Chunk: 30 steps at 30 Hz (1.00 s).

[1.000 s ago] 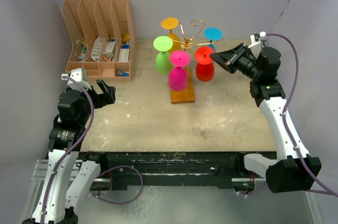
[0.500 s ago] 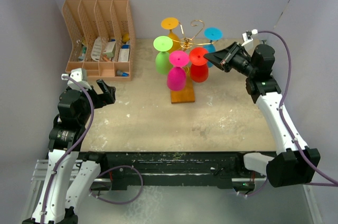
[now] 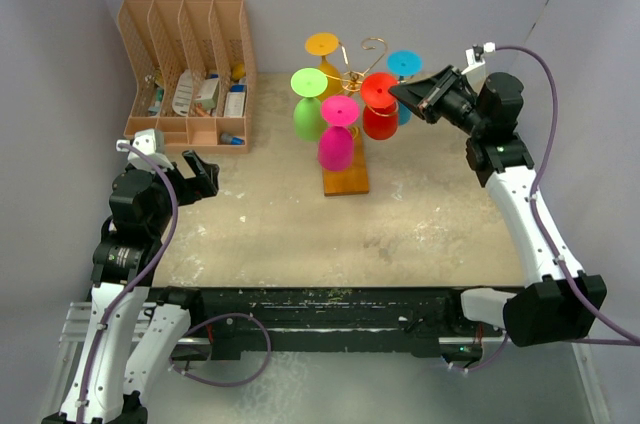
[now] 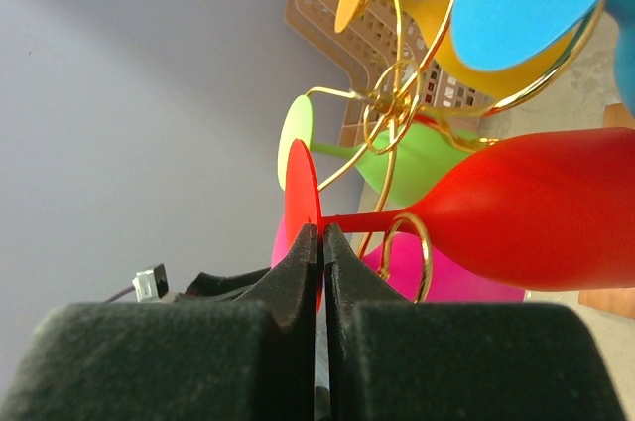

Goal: Take the wine glass off the wine glass rack

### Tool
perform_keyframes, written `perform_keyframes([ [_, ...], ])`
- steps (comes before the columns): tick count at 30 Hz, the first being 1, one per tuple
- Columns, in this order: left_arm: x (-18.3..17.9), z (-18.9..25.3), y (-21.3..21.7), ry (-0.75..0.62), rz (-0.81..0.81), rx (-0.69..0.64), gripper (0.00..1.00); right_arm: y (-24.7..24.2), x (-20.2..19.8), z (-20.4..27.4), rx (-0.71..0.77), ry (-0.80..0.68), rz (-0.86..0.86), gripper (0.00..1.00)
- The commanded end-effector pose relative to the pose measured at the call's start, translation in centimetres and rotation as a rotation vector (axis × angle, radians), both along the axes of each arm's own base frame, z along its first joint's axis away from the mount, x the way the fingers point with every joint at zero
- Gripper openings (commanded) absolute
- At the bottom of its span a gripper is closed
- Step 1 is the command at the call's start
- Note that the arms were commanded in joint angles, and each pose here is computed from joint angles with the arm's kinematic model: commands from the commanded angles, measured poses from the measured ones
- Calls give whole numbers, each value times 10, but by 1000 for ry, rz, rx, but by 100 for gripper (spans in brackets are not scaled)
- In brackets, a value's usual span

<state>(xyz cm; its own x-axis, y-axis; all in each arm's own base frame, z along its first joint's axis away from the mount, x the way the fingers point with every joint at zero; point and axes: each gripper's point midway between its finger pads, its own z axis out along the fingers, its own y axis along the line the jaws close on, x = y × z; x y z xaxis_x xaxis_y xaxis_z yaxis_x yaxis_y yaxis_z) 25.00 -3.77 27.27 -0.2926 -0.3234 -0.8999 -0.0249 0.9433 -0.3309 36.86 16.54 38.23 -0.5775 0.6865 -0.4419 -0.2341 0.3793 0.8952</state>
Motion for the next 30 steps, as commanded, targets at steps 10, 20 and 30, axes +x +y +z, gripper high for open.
perform_keyframes([
  [10, 4, 21, 1, -67, 6, -10, 99, -20, 13, 18, -9, -63, -150, 0],
  [20, 5, 20, 0, -62, 3, -10, 99, -49, -4, 22, -67, -43, -311, 0],
  [30, 5, 20, 0, -59, 1, -12, 99, -75, -54, 47, -233, -176, -404, 0],
])
